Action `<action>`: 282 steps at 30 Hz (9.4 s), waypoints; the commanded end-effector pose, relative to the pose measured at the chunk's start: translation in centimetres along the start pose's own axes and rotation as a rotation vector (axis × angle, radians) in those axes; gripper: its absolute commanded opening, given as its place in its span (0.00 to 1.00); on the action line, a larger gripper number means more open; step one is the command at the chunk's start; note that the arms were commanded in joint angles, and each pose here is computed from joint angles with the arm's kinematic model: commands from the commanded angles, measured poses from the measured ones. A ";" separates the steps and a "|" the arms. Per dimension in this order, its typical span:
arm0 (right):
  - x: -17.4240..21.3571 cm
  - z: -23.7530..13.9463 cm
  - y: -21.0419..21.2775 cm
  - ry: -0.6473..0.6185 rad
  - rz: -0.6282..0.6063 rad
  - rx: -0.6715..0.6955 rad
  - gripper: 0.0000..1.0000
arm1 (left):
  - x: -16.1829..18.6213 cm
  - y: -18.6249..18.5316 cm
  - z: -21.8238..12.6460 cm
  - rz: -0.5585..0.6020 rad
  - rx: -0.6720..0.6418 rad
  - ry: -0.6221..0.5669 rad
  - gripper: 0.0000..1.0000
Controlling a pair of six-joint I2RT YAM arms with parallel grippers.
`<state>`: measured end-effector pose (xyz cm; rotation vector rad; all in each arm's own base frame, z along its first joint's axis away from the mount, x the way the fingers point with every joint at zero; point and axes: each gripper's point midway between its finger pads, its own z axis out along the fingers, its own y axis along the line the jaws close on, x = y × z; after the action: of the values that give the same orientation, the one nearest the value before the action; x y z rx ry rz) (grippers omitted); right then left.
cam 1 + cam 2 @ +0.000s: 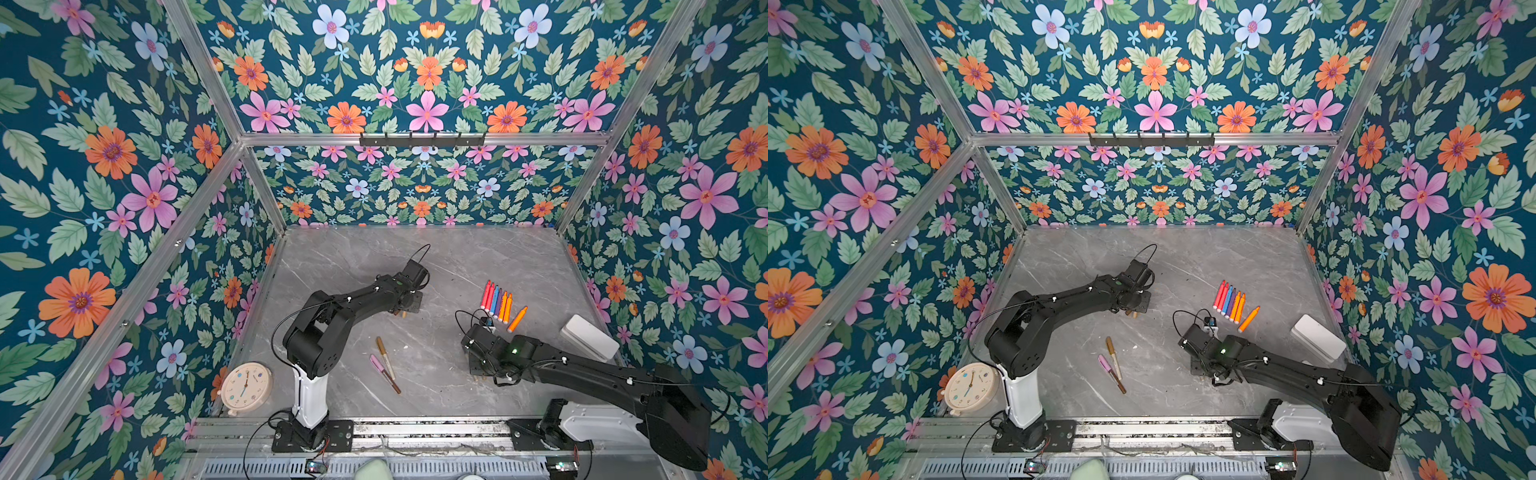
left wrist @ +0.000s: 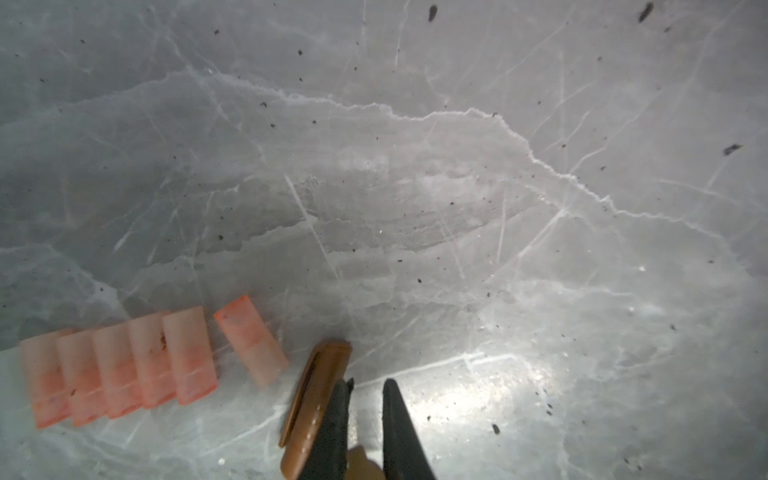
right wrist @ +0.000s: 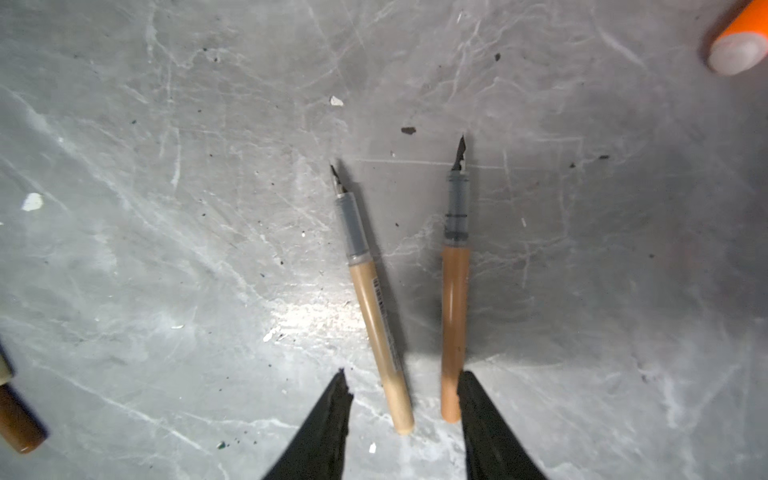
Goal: Open the pen caps
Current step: 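Carry the tan cap to the cap row while the right gripper lowers the uncapped pen, then open the left gripper to release the tan cap beside the brown cap, then grasp the cream pen with brown clipped cap using the right gripper, then lift the cream pen cap-first toward the left gripper, then close the left gripper on the brown clipped cap, then pull the right gripper away from the left gripper to remove the cap, then carry the brown cap to the cap row while the right gripper lowers the cream pen, then open the left gripper to release the brown cap beside the tan cap, then move the right gripper to the pink-capped brown pen while the left gripper rises, then grasp the pink-capped brown pen by its barrel with the right gripper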
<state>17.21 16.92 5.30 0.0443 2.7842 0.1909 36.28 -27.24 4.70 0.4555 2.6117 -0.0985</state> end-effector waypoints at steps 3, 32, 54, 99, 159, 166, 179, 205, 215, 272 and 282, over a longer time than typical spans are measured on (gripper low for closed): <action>-0.1 -0.6 -0.4 -0.019 -0.002 0.000 0.47 | 0.1 0.6 0.8 0.033 -0.052 0.007 0.00; 1.5 0.3 16.7 0.152 -0.320 -0.402 0.39 | -6.5 5.0 -16.8 -0.214 0.002 -0.612 0.38; 1.4 6.6 21.2 0.237 -0.445 -0.098 0.30 | -3.3 9.4 -28.3 -0.358 0.098 -0.974 0.49; -2.6 -10.9 7.0 -0.098 -0.076 -0.657 0.00 | -5.1 -9.2 -19.2 -0.254 0.927 -0.497 0.65; 0.8 -4.6 7.1 0.031 -0.074 -0.589 0.00 | -17.2 -6.4 -20.4 -0.393 1.191 -0.563 0.00; 1.5 -1.5 4.4 0.069 -0.027 -0.403 0.00 | -15.6 -3.0 -15.5 -0.417 0.898 -0.482 0.00; 1.5 2.4 2.1 0.141 -0.120 -0.059 0.00 | 0.4 4.7 -5.7 -0.326 0.275 -0.131 0.00; 0.1 -0.8 1.4 0.048 -0.212 0.051 0.47 | 4.0 6.7 -2.2 -0.278 0.108 -0.028 0.00; -0.1 -0.8 2.1 0.045 -0.218 0.037 0.47 | 3.6 6.4 -2.5 -0.253 0.096 -0.038 0.32; 6.7 5.2 21.1 0.200 -0.639 -0.024 0.42 | -1.1 11.9 -22.3 -0.435 0.097 -0.788 0.39; 8.1 6.1 22.0 0.251 -0.624 -0.123 0.00 | -1.2 11.8 -22.1 -0.434 0.100 -0.783 0.39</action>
<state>13.05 40.09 1.33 -0.8851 2.7970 0.1651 31.08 -13.08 24.45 -0.1241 1.9012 -0.4418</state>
